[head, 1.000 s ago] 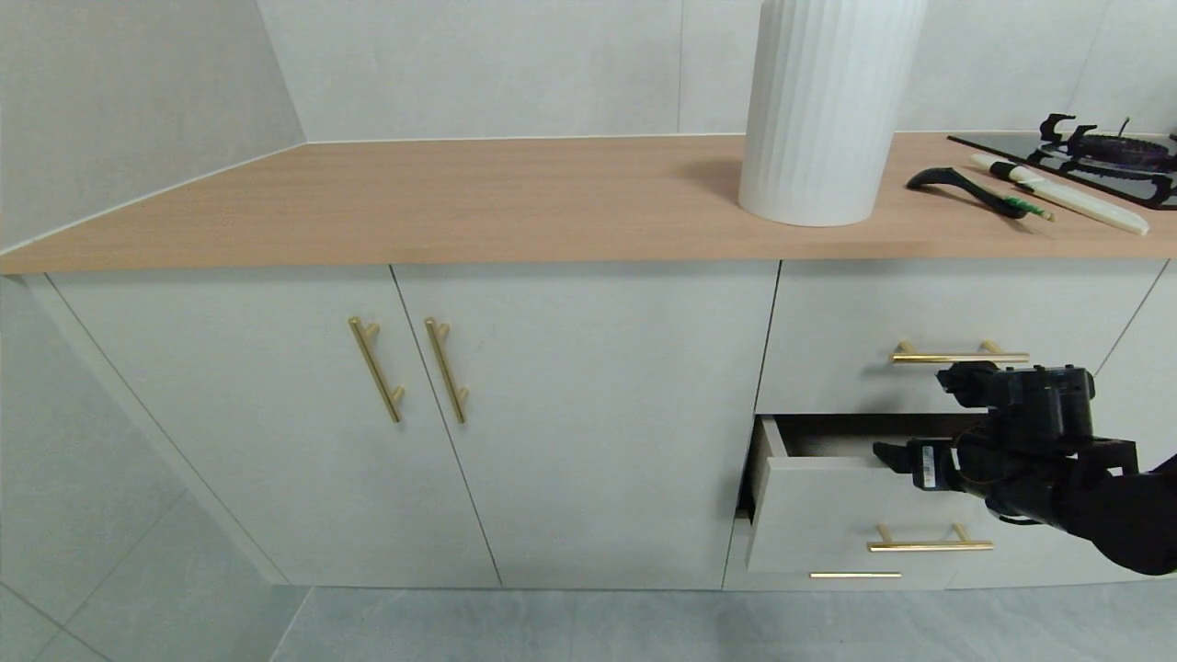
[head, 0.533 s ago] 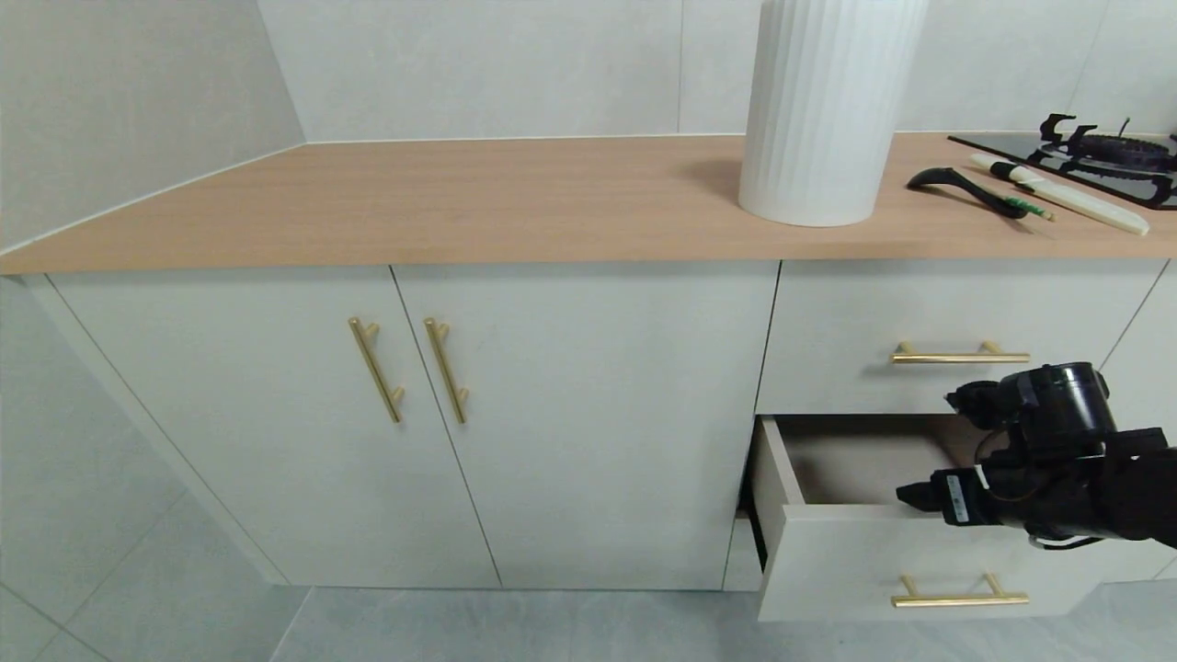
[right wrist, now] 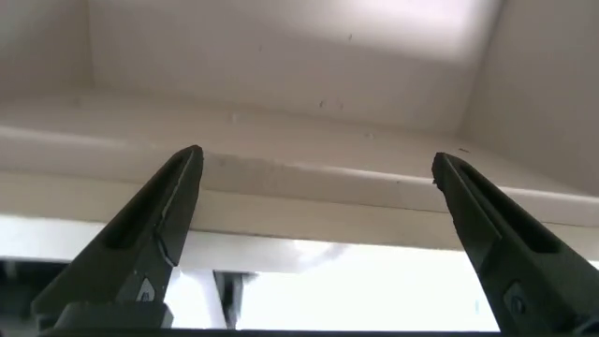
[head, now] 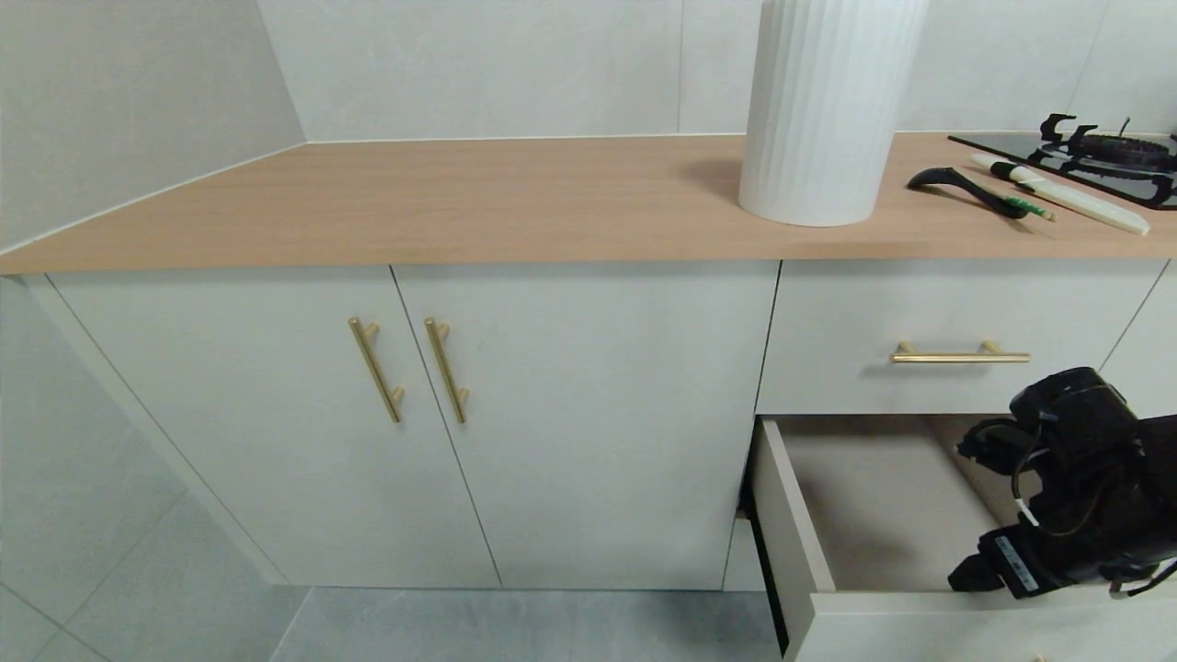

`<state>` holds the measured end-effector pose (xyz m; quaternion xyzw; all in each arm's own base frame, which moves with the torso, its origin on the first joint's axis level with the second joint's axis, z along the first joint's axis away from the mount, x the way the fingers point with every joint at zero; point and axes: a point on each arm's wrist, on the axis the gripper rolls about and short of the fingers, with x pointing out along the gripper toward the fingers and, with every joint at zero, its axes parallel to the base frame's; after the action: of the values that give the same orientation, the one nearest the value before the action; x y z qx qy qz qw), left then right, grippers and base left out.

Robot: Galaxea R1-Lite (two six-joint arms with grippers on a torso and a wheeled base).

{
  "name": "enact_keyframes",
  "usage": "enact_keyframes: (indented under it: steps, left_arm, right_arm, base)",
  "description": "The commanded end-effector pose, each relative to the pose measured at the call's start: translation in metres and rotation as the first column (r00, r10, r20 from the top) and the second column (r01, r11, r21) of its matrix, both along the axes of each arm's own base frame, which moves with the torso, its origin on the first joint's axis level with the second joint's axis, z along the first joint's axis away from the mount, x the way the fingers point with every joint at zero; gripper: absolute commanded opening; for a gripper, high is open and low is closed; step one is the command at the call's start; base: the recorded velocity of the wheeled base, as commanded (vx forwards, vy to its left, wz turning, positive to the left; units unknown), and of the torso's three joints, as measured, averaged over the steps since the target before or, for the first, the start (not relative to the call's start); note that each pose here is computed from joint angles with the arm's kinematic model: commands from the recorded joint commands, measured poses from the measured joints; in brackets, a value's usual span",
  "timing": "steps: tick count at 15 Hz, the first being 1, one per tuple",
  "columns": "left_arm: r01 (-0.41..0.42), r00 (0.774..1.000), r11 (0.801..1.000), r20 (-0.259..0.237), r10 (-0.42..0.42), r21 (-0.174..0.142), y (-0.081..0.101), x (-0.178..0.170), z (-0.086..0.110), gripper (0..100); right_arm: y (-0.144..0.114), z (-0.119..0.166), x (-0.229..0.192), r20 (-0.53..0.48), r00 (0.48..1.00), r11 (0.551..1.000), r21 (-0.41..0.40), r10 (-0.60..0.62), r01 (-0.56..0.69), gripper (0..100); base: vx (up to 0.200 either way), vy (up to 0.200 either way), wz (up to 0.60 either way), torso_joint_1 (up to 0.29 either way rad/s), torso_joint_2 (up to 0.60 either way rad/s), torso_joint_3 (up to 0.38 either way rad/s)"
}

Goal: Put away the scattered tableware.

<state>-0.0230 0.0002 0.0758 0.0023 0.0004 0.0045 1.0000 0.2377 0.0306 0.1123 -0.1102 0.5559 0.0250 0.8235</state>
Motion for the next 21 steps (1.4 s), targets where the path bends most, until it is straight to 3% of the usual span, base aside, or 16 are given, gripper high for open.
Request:
enact_keyframes:
  steps: [1, 8, 12, 14, 16, 19, 21]
  left_arm:
    - [0.0, 1.0, 1.0, -0.001, 0.0, 0.0, 0.0, 0.0, 0.0, 100]
    - [0.0, 1.0, 1.0, -0.002, 0.0, 0.0, 0.0, 0.0, 0.0, 100]
    - [0.0, 1.0, 1.0, -0.002, 0.0, 0.0, 0.0, 0.0, 0.0, 100]
    - [0.0, 1.0, 1.0, -0.001, 0.0, 0.0, 0.0, 0.0, 0.0, 100]
    - [0.0, 1.0, 1.0, -0.001, 0.0, 0.0, 0.0, 0.0, 0.0, 100]
    - [0.0, 1.0, 1.0, -0.002, 0.0, 0.0, 0.0, 0.0, 0.0, 100]
    - [0.0, 1.0, 1.0, -0.001, 0.0, 0.0, 0.0, 0.0, 0.0, 100]
  right_arm:
    - [0.005, 0.004, -0.011, -0.052, 0.998, 0.999, -0.014, 0.047, -0.048, 100]
    - [0.008, -0.002, -0.038, -0.247, 0.965, 0.994, -0.046, 0.086, -0.101, 100]
    - [0.01, 0.003, -0.04, -0.233, 0.967, 0.992, -0.048, 0.099, -0.113, 100]
    - [0.009, 0.02, -0.037, -0.112, 0.991, 0.996, -0.041, 0.078, -0.083, 100]
    - [0.007, 0.049, -0.039, 0.081, 0.997, 1.0, 0.027, -0.001, -0.001, 100]
    - [0.001, 0.087, -0.055, 0.33, 0.941, 0.993, 0.111, -0.073, 0.038, 100]
    - [-0.004, 0.102, -0.066, 0.42, 0.903, 0.99, 0.133, -0.092, 0.039, 100]
  base:
    - [0.0, 0.0, 0.0, 0.0, 0.0, 0.0]
    - [0.0, 0.0, 0.0, 0.0, 0.0, 0.0]
    - [0.0, 0.0, 0.0, 0.0, 0.0, 0.0]
    - [0.0, 0.0, 0.0, 0.0, 0.0, 0.0]
    - [0.0, 0.0, 0.0, 0.0, 0.0, 0.0]
    - [0.0, 0.0, 0.0, 0.0, 0.0, 0.0]
    - [0.0, 0.0, 0.0, 0.0, 0.0, 0.0]
